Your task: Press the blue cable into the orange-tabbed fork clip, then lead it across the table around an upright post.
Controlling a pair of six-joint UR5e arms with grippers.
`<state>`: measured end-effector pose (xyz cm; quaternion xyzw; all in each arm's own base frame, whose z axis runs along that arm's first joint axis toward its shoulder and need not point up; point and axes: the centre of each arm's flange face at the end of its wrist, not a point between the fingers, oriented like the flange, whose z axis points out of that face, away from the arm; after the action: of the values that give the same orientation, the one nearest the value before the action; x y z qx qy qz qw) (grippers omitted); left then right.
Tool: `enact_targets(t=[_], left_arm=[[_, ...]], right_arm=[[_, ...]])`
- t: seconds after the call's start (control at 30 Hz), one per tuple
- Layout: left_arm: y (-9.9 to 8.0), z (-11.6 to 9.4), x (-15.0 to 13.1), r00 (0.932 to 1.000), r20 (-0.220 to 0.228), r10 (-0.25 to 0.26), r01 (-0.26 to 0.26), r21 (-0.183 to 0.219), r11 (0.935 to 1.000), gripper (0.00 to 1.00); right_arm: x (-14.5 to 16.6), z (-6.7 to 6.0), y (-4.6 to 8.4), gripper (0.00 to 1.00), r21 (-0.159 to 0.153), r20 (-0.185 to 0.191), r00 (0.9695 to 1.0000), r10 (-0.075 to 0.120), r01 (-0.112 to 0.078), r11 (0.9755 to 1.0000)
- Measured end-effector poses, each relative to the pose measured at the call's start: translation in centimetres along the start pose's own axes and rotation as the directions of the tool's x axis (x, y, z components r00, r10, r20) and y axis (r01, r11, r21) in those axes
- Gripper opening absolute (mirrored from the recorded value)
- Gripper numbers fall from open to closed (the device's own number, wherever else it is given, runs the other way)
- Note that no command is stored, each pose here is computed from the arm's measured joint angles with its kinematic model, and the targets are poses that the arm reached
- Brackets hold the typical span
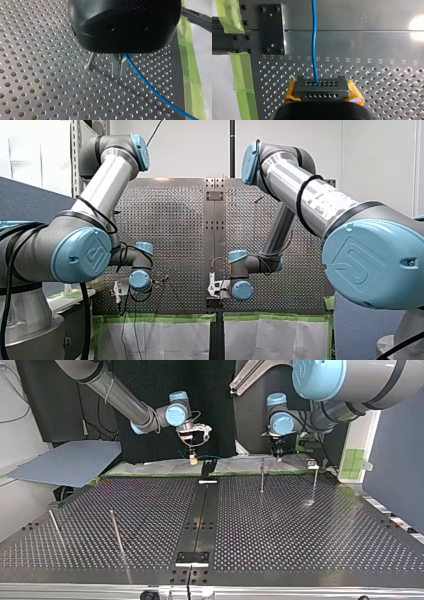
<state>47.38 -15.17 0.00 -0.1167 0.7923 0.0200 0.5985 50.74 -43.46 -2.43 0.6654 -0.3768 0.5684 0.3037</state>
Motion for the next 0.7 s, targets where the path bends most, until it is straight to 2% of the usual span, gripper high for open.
enact_targets(t=[0.3, 0.53, 0.7], left_arm=[[0.26, 0.49, -0.24, 0.9999, -0.012, 0.004, -0.004, 0.003, 1.0, 0.01], [0.57, 0.66, -0.34, 0.9999, -0.016, 0.006, -0.007, -0.018, 0.9998, 0.01], [0.59, 0.73, -0.34, 0.9998, -0.02, 0.006, -0.006, -0.009, 0.9999, 0.01]], right_arm=[[0.01, 0.04, 0.09, 0.0, -0.001, -0.001, 1.0, -0.003, 0.003, 1.0], [0.04, 0.06, 0.08, 0.0, -0.001, -0.003, 1.0, -0.002, 0.002, 1.0], [0.04, 0.06, 0.08, 0.0, 0.0, -0.003, 1.0, -0.003, 0.003, 1.0]])
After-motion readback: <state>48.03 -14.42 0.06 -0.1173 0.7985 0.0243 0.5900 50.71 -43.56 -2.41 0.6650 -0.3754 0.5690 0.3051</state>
